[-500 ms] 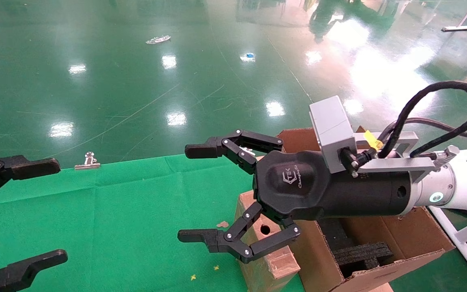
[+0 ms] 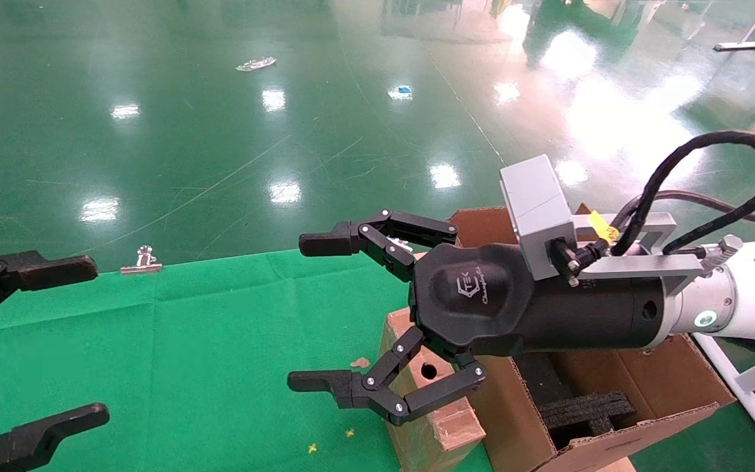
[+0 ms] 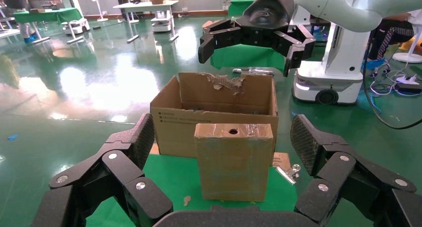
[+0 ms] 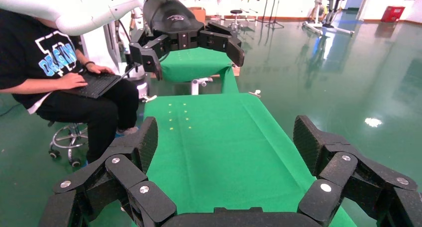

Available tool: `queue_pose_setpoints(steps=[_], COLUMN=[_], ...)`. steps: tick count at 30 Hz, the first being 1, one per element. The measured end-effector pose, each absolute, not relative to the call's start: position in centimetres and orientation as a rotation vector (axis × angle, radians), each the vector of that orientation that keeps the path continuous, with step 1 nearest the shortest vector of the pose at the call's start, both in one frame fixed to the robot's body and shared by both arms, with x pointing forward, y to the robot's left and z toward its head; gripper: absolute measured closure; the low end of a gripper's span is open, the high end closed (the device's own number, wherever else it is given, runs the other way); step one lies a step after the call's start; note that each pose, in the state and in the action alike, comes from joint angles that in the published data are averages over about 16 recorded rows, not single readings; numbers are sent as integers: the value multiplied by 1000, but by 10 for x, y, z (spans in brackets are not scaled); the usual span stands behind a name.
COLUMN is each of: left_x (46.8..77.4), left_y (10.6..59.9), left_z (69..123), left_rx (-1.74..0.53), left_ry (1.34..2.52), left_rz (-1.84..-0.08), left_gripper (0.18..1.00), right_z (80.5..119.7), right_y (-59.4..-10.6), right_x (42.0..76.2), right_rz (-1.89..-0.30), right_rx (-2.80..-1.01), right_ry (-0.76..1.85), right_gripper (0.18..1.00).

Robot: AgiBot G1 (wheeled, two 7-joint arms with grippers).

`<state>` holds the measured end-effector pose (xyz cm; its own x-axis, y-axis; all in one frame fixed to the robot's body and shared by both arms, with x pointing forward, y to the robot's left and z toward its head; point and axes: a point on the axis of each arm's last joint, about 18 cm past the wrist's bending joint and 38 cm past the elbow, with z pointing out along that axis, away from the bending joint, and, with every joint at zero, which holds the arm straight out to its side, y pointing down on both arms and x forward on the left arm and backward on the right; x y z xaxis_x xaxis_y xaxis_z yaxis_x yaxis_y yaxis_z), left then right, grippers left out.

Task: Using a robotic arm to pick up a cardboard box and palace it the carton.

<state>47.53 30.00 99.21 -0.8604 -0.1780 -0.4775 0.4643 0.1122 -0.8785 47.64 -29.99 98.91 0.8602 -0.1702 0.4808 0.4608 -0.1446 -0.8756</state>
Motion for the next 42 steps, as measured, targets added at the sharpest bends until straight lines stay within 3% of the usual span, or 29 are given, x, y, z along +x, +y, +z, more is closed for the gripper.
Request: queue_pose_setpoints(steps=[6,17,31,42], left_x=[475,475,475,475], left_y=[300,300,300,300], left_z=[992,992,992,992], left_rx=[277,277,278,278], left_ry=[1925,1925,1925,1925], left_rz=[-1799,-1799,-1799,-1799], left_gripper=[184,184,184,184], right_z=[974,939,1001,1014], right_y=[-289,-268,-292,-297], right_x=[484,517,535,524], right_rz=[-544,-577,-872,-847], right_rx=[-1753,-2176,-2503,-2634], right_ry=[-243,-334,-443,-525], right_gripper=[178,178,178,178])
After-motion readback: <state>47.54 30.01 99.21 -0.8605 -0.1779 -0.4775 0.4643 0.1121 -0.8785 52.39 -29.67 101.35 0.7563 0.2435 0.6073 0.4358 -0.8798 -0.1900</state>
